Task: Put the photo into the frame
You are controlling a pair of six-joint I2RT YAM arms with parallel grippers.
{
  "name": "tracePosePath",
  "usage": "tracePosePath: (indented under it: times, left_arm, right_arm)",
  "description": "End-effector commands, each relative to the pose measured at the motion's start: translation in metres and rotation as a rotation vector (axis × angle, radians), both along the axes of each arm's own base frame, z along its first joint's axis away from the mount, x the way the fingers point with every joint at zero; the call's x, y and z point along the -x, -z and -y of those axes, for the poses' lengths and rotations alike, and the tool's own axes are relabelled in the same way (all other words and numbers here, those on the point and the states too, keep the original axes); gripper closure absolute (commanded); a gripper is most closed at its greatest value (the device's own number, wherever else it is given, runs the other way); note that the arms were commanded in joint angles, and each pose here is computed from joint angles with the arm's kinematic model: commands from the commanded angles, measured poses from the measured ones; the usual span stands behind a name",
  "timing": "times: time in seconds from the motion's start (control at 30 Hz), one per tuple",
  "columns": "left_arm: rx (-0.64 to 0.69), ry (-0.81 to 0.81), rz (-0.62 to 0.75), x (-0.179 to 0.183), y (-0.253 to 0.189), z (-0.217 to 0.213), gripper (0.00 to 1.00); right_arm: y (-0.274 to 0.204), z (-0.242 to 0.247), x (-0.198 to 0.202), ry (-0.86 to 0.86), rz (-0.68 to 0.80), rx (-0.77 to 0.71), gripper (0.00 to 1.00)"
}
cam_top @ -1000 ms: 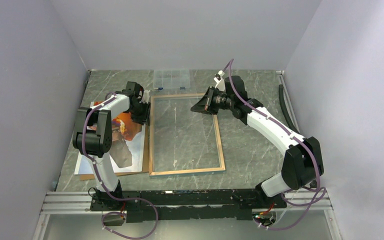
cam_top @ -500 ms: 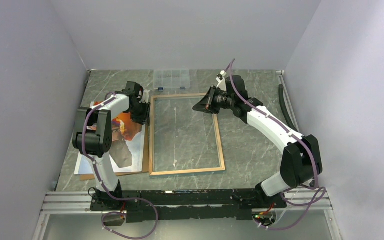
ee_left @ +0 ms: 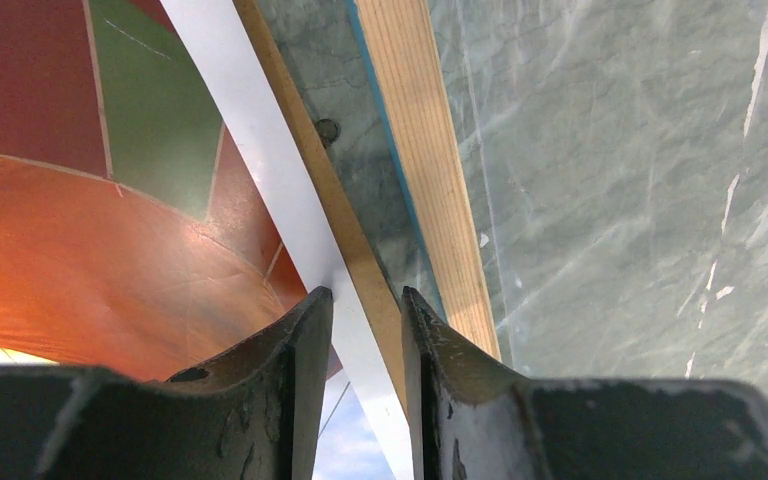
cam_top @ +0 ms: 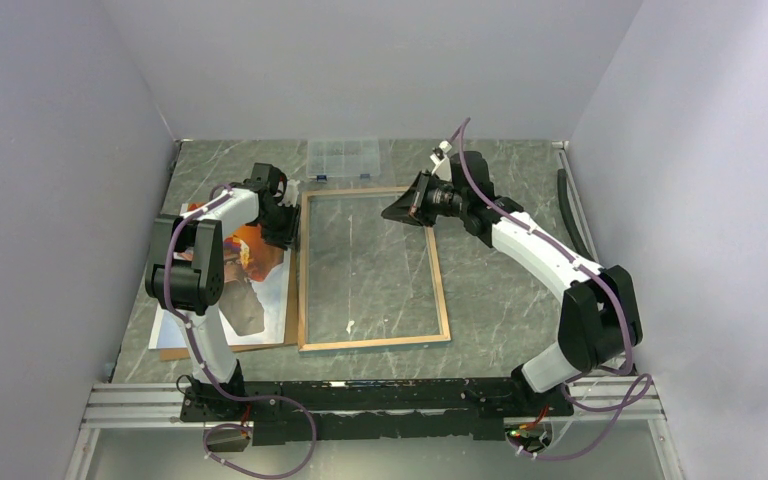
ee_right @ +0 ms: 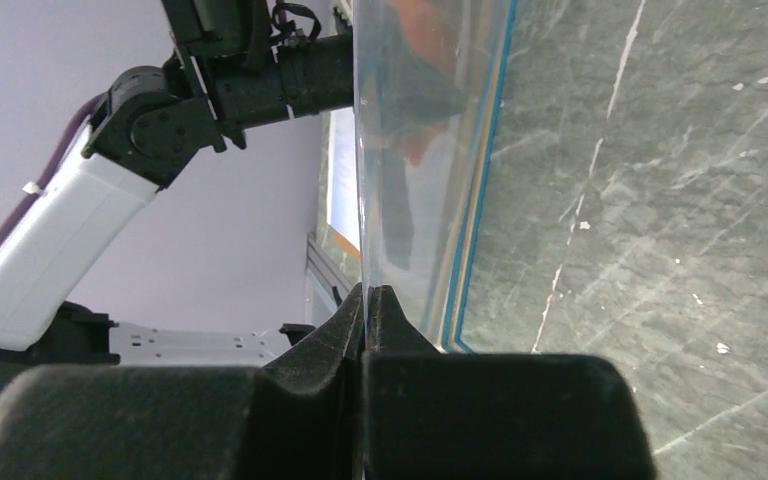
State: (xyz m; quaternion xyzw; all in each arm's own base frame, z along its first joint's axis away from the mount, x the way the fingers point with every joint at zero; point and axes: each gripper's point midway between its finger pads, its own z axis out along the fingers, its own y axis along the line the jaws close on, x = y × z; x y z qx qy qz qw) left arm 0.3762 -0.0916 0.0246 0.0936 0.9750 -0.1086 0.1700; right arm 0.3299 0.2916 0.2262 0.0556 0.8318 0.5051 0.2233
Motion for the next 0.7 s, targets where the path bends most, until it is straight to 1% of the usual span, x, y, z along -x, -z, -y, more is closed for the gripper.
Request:
tracePosePath:
  times: [0.0,0.13,0.27,0.67]
  left_arm:
    - [0.023,0.000,-0.073,0.019,0.011,0.004,0.63]
    - [0.025,0.001,-0.072,0.019,0.011,0.004,0.63]
    - [0.025,0.003,-0.072,0.020,0.011,0.004,0.64]
    - [0.025,0.004,-0.075,0.021,0.012,0.004,0.64]
  right_arm:
    - [-0.026,-0.012,-0.001,-0.028,0.056,-0.093,1.00]
    - [-0.026,-0.017,-0.003,-0.035,0.062,-0.099,1.00]
    - [-0.023,-0.020,-0.004,-0.047,0.063,-0.071,1.00]
    - [-0.013,-0.003,0.001,-0.015,0.065,0.002,1.00]
